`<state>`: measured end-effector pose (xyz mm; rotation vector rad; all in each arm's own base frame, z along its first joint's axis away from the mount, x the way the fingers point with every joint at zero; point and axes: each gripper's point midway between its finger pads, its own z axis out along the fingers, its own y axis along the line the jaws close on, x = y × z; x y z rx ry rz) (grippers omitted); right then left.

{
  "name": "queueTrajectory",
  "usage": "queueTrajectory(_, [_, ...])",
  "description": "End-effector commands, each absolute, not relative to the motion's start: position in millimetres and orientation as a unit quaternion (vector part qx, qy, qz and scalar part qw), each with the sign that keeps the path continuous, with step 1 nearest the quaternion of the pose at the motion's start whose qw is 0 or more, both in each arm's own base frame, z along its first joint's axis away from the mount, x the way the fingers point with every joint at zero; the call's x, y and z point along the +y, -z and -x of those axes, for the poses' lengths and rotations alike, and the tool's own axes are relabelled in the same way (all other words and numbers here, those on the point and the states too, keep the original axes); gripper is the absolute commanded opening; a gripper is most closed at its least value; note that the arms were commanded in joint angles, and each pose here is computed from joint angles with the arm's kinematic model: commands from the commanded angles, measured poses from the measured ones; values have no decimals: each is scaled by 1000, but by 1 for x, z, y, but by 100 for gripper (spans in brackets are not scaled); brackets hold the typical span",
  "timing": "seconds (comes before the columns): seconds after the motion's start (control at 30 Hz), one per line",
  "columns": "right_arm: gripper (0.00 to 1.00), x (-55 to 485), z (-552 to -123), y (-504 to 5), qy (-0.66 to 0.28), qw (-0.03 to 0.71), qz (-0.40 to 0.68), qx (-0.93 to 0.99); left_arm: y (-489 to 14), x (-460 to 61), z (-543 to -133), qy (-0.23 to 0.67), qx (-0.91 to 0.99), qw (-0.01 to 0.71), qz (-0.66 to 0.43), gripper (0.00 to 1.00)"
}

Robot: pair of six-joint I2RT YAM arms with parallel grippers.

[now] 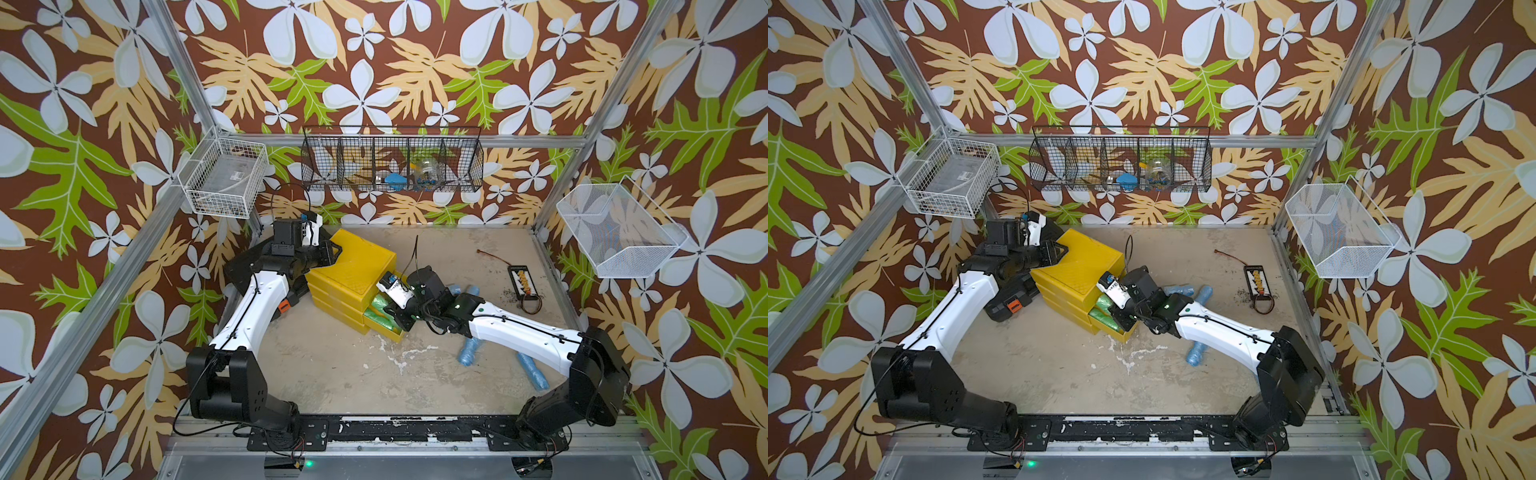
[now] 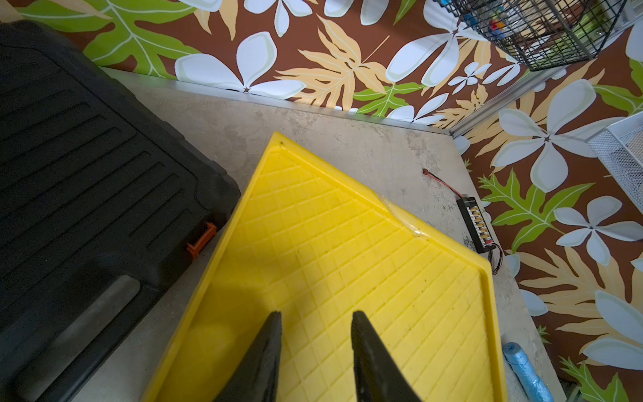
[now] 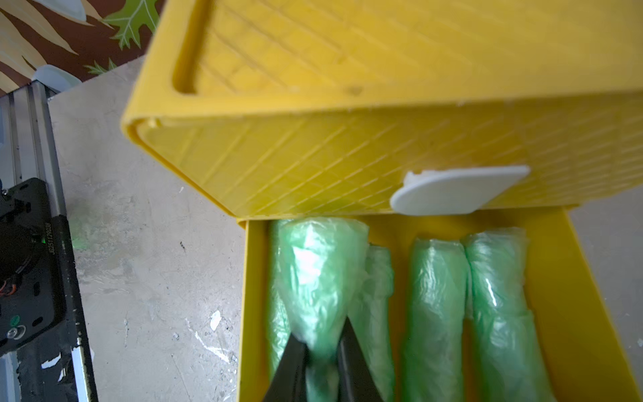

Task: Sort the rolls of trash bags by color and place them into the drawer
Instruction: Place the roll of trash bags in the drawer.

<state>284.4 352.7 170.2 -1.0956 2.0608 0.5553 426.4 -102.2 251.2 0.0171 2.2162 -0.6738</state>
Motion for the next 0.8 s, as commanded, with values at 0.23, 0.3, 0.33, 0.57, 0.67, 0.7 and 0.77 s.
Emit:
queueTrajectory(0.23, [47, 353, -290, -190, -219, 391, 406, 796, -242, -100, -420, 261, 887, 382, -1, 37])
queueTrajectory(0.3, [50, 353, -291, -204, -225, 404, 397, 793, -242, -100, -420, 260, 886, 383, -1, 37])
queueTrajectory(0.33, [50, 352, -290, -213, -228, 412, 393, 790, -243, -100, -420, 260, 886, 383, -1, 37])
queueTrajectory(0.57, [32, 323, -296, -230, -198, 433, 343, 810, -242, -100, -420, 262, 886, 382, 0, 37])
queueTrajectory(0.67, [19, 297, -301, -221, -200, 422, 301, 832, -242, -101, -420, 263, 886, 382, -1, 37])
queueTrajectory(0.7, [17, 289, -302, -217, -206, 418, 288, 837, -243, -101, -420, 263, 886, 382, -1, 37])
queueTrajectory(0.77, [14, 272, -302, -207, -218, 410, 262, 846, -242, -101, -420, 264, 886, 382, -1, 37])
